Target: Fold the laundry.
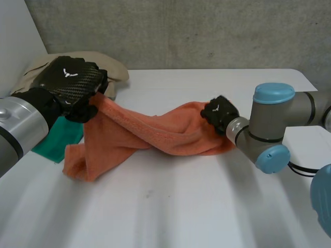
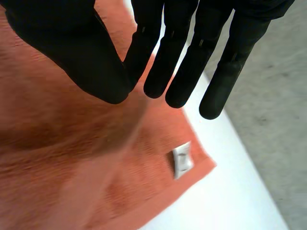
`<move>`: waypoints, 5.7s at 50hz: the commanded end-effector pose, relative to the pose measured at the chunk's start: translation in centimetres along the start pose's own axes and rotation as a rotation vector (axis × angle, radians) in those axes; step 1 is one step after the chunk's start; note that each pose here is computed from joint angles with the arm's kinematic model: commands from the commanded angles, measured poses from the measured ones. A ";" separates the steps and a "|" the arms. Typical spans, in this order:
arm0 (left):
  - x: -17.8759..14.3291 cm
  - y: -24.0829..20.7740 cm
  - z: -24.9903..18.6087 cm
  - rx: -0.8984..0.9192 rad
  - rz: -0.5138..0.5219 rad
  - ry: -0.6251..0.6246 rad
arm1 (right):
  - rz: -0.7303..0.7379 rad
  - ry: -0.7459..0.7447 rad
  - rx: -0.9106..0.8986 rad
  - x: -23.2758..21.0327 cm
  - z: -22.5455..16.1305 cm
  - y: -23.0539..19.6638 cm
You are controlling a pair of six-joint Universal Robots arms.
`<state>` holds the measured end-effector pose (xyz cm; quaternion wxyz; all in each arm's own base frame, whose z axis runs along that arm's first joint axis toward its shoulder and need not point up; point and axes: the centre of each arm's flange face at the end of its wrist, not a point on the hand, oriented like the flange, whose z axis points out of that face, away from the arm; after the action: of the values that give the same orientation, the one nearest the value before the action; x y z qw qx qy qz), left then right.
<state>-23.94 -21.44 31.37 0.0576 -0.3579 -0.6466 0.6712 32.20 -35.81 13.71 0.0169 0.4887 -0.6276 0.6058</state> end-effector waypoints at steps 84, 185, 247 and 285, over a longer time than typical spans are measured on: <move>8.9 10.3 4.9 -0.010 -0.071 0.069 | 0.233 0.111 0.082 4.9 -7.4 2.2; -4.6 2.5 2.2 0.008 -0.109 -0.095 | 0.113 0.095 -0.240 13.1 -17.2 -2.5; 0.8 8.2 13.2 0.110 -0.215 -0.043 | 0.222 0.239 0.590 14.0 -13.6 -9.6; -0.6 5.8 13.0 0.152 -0.059 -0.053 | 0.417 0.198 0.456 16.6 -15.0 -6.5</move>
<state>-31.26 -33.15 21.07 0.1172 -0.3103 -0.6430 0.6903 19.46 -29.61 36.76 -0.2151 0.2868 -0.4740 0.8042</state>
